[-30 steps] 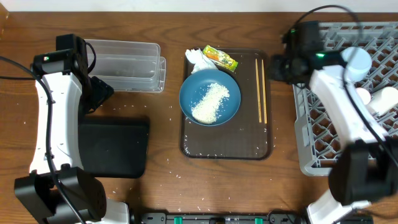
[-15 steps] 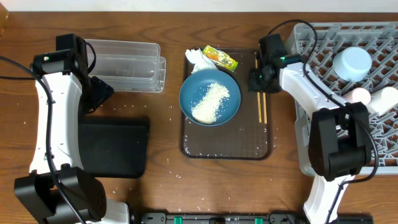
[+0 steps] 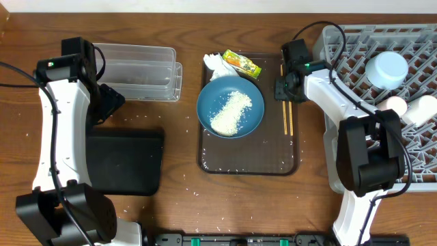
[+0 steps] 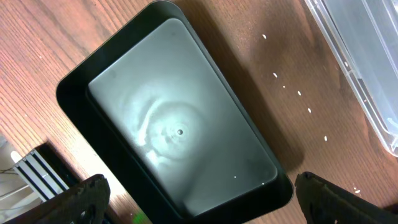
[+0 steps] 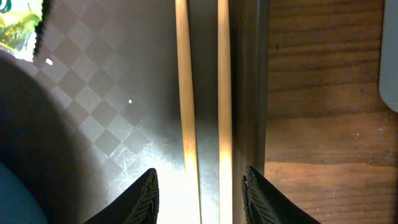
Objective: Sort waste into correct bins and load items into the dishwasher rack
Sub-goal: 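Reach the right gripper down to the wooden chopsticks on the tray, then grasp one chopstick and carry it into the dish rack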
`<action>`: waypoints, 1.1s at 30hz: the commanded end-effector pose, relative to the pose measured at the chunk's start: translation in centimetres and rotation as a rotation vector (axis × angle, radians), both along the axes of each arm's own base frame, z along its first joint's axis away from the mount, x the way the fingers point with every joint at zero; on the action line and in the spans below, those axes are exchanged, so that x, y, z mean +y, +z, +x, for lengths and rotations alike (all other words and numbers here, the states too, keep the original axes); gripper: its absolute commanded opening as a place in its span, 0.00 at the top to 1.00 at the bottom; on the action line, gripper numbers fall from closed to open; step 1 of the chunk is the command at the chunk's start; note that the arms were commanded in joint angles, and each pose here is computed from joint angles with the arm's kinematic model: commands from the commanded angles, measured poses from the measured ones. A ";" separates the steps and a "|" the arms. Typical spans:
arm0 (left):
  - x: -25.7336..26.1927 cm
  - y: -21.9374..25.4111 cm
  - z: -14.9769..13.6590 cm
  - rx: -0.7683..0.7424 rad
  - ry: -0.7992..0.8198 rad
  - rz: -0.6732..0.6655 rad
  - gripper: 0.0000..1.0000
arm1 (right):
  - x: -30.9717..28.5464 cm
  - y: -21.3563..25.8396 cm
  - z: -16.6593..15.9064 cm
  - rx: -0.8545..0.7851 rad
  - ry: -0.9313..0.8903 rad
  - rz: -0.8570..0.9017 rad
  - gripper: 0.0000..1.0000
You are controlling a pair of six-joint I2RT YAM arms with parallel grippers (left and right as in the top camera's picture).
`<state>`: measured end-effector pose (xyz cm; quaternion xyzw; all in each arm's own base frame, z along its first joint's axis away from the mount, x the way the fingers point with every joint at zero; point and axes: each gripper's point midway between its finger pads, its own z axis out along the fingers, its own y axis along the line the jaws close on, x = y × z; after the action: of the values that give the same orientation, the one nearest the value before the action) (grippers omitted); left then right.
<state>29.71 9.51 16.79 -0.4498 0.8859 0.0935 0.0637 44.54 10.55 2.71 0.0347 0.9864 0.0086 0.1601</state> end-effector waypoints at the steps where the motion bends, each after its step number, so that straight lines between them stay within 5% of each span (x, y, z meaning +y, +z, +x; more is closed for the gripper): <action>1: 0.2 0.4 -0.3 -0.006 -0.002 0.010 0.02 | 1.0 -0.8 -0.2 0.004 0.037 -0.022 0.59; 21: 0.2 0.4 -0.3 -0.006 -0.002 0.009 0.02 | 1.2 -3.2 0.2 0.007 0.041 -0.072 0.59; 28: 0.2 0.4 -0.3 -0.006 -0.002 0.009 0.02 | 2.1 -3.3 -0.1 0.022 0.057 -0.020 0.99; 33: 0.2 0.4 -0.3 -0.006 -0.002 0.009 0.02 | 2.5 -1.2 0.2 -0.004 0.058 0.029 0.99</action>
<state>29.72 9.52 16.79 -0.4498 0.8859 0.0934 0.0639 44.96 12.27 0.45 0.0094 0.9866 -0.0004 0.1629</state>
